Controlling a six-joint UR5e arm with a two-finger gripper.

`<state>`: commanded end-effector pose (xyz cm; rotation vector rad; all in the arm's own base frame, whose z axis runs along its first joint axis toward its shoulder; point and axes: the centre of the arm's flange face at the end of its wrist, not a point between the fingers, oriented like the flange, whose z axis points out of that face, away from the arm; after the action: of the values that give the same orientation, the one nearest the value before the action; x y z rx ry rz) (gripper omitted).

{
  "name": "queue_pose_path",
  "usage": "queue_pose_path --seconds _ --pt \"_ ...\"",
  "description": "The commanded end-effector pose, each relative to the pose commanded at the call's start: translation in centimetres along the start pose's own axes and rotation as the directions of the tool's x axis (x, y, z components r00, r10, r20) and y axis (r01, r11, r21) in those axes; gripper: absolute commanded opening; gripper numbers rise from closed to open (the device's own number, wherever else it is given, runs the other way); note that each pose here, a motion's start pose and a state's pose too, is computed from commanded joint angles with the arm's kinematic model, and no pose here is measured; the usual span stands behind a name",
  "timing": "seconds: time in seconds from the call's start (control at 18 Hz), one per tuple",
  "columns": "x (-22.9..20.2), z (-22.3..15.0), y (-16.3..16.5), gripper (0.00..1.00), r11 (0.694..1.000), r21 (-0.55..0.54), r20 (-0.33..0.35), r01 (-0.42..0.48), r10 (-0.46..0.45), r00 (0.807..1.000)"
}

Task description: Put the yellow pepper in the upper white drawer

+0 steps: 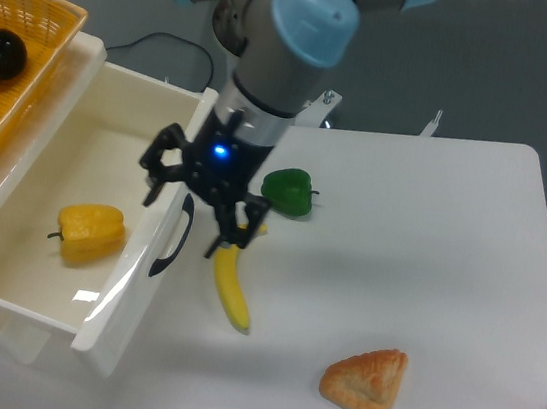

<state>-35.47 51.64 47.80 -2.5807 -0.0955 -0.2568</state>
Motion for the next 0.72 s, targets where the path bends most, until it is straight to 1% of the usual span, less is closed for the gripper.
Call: queue_pose_path --seconds 0.06,0.22,0.33,0.44,0.5,0.61,0.67,0.72 --pt "-0.6 0.1 0.4 1.00 1.000 -0.023 0.023 0.008 -0.007 1.000" --pt "-2.1 1.1 2.1 1.00 0.990 -0.141 0.115 0.015 0.001 0.993" --pt "-3.4 2.4 3.5 1.00 0.974 -0.223 0.145 -0.030 0.064 0.987" --pt "-4.6 2.7 4.9 1.00 0.938 -0.336 0.185 -0.081 0.150 0.971" --pt "-5.2 2.9 5.6 1.00 0.916 -0.386 0.192 -0.106 0.192 0.962" --pt "-6.0 3.7 6.6 1.00 0.874 -0.452 0.158 -0.176 0.273 0.949" --pt "-6.7 3.9 7.3 1.00 0.859 -0.474 0.143 -0.195 0.294 0.945" --pt "-7.4 4.0 8.2 1.00 0.849 -0.489 0.132 -0.201 0.300 0.945"
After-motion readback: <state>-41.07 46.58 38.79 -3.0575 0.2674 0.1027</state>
